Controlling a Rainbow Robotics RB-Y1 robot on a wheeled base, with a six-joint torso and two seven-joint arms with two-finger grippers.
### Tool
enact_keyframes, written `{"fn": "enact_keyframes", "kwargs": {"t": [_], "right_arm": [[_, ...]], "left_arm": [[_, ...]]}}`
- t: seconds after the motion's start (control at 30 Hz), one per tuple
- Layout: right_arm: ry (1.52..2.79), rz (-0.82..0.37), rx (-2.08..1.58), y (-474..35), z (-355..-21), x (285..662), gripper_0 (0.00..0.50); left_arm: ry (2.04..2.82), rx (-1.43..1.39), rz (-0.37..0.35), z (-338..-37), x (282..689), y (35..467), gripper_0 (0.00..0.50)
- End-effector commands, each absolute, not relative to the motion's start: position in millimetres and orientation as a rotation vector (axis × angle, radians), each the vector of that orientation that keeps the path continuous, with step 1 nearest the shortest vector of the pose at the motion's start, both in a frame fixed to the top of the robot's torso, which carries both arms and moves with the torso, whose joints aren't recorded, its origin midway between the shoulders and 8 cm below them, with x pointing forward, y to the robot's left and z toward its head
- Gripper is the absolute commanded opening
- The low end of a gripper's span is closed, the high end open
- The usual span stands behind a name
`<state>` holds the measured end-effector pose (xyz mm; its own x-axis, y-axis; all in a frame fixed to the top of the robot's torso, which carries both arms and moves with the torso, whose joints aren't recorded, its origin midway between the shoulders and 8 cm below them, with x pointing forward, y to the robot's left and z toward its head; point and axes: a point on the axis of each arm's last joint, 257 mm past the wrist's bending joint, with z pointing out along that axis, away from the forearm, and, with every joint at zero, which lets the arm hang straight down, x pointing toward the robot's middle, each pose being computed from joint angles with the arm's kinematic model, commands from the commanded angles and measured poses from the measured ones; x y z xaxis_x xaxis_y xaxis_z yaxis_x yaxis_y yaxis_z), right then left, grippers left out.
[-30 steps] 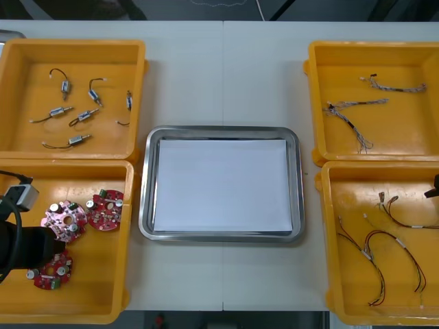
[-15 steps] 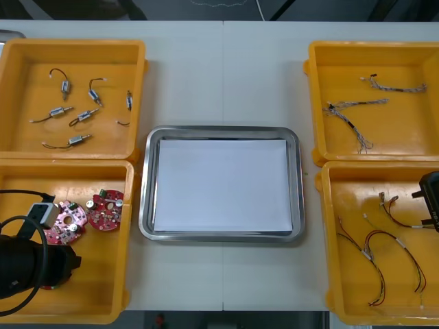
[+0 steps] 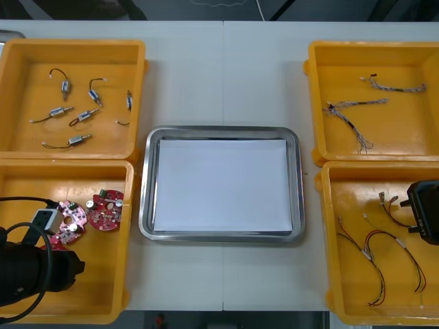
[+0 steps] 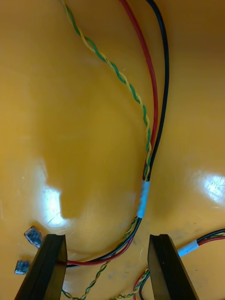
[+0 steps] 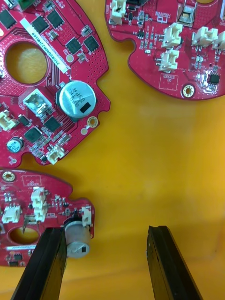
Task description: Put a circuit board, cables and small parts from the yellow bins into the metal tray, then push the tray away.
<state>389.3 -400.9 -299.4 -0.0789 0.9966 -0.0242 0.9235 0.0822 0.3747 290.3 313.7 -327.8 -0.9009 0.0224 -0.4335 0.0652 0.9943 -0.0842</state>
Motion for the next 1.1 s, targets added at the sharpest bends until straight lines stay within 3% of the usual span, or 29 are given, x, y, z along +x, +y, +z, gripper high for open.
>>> {"fn": "enact_keyframes", "kwargs": {"t": [0.03, 0.43, 0.53, 0.77, 0.8, 0.83, 0.87, 0.9, 0.93, 0.97, 1.0, 1.1], "right_arm": [[2.073, 0.378, 1.943, -398, -314, 382, 0.500], [2.059, 0.370, 1.920, -401, -329, 378, 0.500], [2.058, 0.368, 1.916, -400, -333, 377, 0.500], [2.075, 0.362, 1.906, -396, -339, 374, 0.500], [2.075, 0.360, 1.907, -396, -340, 373, 0.447], [2.078, 0.360, 1.908, -395, -340, 373, 0.305], [2.077, 0.362, 1.909, -396, -340, 373, 0.214], [2.078, 0.366, 1.911, -395, -341, 372, 0.162], [2.079, 0.366, 1.912, -395, -341, 372, 0.140], [2.079, 0.368, 1.914, -394, -342, 371, 0.050], [2.079, 0.370, 1.910, -394, -341, 372, 0.000], [2.071, 0.373, 1.908, -396, -341, 373, 0.000]], "left_arm": [[2.707, 0.053, -0.154, -346, 278, 309, 0.500], [2.707, 0.064, -0.133, -349, 278, 312, 0.500], [2.711, 0.078, -0.123, -350, 275, 314, 0.462], [2.703, 0.094, -0.087, -349, 277, 321, 0.463], [2.703, 0.096, -0.089, -349, 277, 320, 0.463], [2.703, 0.096, -0.082, -349, 277, 322, 0.461], [2.705, 0.097, -0.079, -350, 276, 322, 0.462], [2.702, 0.099, -0.077, -349, 277, 322, 0.461], [2.705, 0.099, -0.076, -350, 276, 323, 0.462], [2.708, 0.098, -0.073, -351, 275, 324, 0.462], [2.708, 0.101, -0.071, -351, 274, 324, 0.462], [2.710, 0.108, -0.061, -352, 273, 326, 0.464]]}}
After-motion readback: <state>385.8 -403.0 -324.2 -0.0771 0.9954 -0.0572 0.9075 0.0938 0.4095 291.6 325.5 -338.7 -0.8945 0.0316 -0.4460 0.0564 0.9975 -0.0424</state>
